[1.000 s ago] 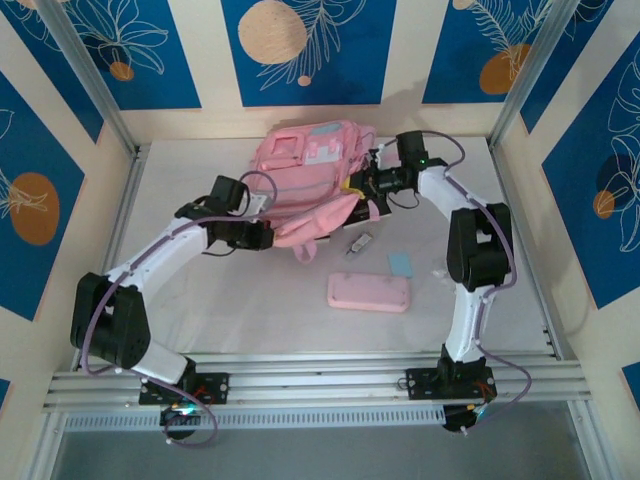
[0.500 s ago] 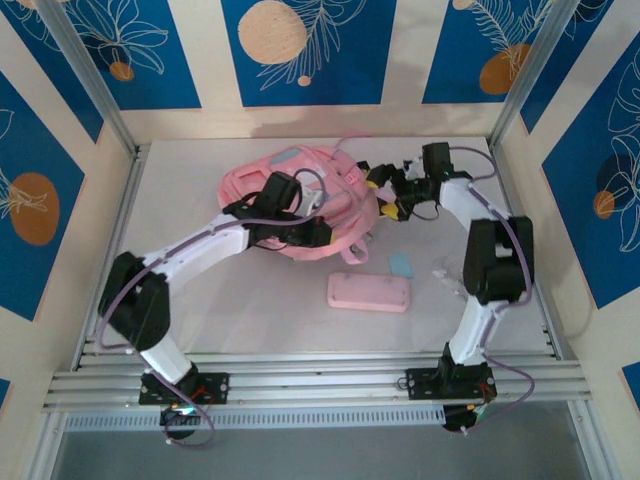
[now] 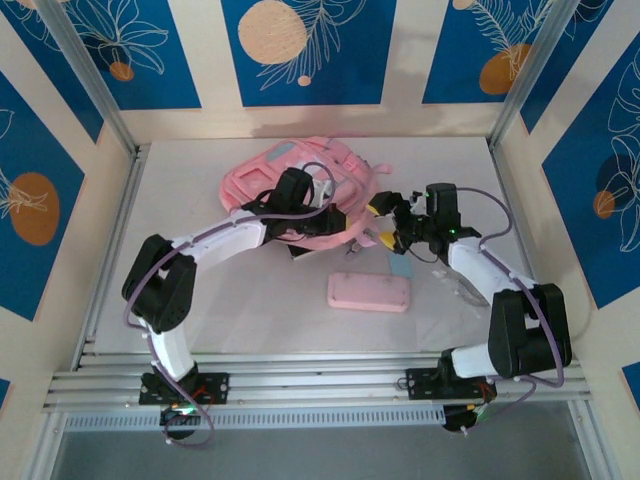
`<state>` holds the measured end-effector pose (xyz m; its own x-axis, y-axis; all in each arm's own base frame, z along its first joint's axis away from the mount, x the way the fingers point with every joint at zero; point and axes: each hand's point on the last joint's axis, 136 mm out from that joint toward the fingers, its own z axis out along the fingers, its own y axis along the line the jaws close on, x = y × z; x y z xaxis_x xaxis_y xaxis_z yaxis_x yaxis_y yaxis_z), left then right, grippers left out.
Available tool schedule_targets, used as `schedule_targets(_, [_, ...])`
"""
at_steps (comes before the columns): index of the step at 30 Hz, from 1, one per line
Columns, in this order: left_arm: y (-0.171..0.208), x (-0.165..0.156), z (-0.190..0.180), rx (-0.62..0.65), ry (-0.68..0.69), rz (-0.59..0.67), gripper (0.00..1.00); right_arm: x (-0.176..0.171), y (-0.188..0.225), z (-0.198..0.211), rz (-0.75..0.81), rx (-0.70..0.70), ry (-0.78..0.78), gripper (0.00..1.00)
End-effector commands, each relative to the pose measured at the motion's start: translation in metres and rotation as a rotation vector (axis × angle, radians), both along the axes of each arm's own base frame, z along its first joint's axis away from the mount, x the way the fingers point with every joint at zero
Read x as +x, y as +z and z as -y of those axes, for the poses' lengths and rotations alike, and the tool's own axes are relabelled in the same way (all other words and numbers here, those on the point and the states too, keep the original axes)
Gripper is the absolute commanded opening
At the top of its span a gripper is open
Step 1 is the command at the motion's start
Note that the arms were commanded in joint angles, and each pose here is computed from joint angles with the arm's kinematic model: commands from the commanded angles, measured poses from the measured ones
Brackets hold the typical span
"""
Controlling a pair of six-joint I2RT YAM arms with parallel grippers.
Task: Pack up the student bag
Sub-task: Unzip the student bag at the center of the table.
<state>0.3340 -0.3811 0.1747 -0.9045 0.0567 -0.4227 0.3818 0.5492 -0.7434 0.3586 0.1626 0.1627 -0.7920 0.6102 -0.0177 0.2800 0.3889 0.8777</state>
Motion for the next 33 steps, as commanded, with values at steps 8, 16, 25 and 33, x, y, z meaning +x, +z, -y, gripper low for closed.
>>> schedule_targets(8, [0.045,-0.012,0.003,-0.1,-0.012,0.088,0.0,0.047,-0.017,-0.061,0.027,0.098,0.023,0.94])
schedule_targets(16, [0.019,-0.02,-0.025,0.048,0.017,0.071,0.0,0.043,-0.032,-0.055,0.013,0.079,0.01,0.0])
schedule_targets(25, [-0.056,-0.047,-0.154,0.399,0.201,-0.069,0.0,0.04,-0.012,-0.029,0.055,0.001,-0.013,0.0])
schedule_targets(33, [-0.056,-0.007,-0.26,0.598,0.486,0.048,0.0,0.033,0.001,-0.036,0.081,0.002,0.071,0.0])
